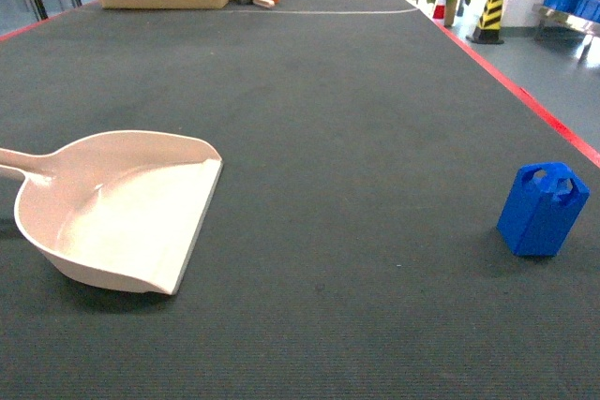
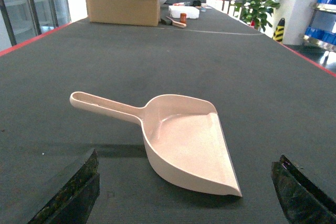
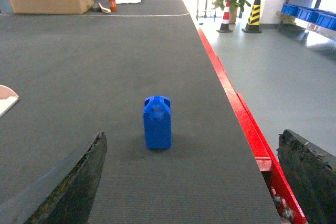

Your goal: Place part in tray to right shelf

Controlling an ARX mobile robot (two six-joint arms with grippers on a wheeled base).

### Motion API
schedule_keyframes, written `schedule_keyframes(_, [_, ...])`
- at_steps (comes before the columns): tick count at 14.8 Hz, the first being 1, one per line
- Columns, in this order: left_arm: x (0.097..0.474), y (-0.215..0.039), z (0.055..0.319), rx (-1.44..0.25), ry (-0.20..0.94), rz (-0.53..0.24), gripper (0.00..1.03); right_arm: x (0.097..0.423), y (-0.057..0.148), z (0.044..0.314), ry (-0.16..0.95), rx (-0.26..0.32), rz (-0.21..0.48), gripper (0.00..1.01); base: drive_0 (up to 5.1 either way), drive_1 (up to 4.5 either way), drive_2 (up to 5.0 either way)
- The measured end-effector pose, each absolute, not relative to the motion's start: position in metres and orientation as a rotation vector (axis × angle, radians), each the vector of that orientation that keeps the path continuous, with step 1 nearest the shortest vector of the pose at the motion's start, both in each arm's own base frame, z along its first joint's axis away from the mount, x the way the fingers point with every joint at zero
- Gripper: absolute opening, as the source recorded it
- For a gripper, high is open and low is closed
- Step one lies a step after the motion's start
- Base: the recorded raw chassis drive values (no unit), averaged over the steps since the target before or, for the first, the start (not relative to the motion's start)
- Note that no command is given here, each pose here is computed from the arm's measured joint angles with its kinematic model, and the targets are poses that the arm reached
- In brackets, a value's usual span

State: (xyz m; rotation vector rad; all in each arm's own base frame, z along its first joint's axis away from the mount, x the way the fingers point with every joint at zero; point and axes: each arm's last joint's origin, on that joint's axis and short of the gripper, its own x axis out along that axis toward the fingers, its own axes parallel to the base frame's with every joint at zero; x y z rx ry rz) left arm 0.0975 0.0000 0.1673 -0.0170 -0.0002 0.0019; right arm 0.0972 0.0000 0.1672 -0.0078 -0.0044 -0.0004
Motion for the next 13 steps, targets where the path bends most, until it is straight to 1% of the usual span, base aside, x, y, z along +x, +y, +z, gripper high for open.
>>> schedule_keyframes(13, [0.0975,0.0001,0.1673,-0.017,0.0,0.002,0.98,0.0972,0.0,0.1672,-0.004,-0.008,0.0,0.98,0.0,0.0,0.0])
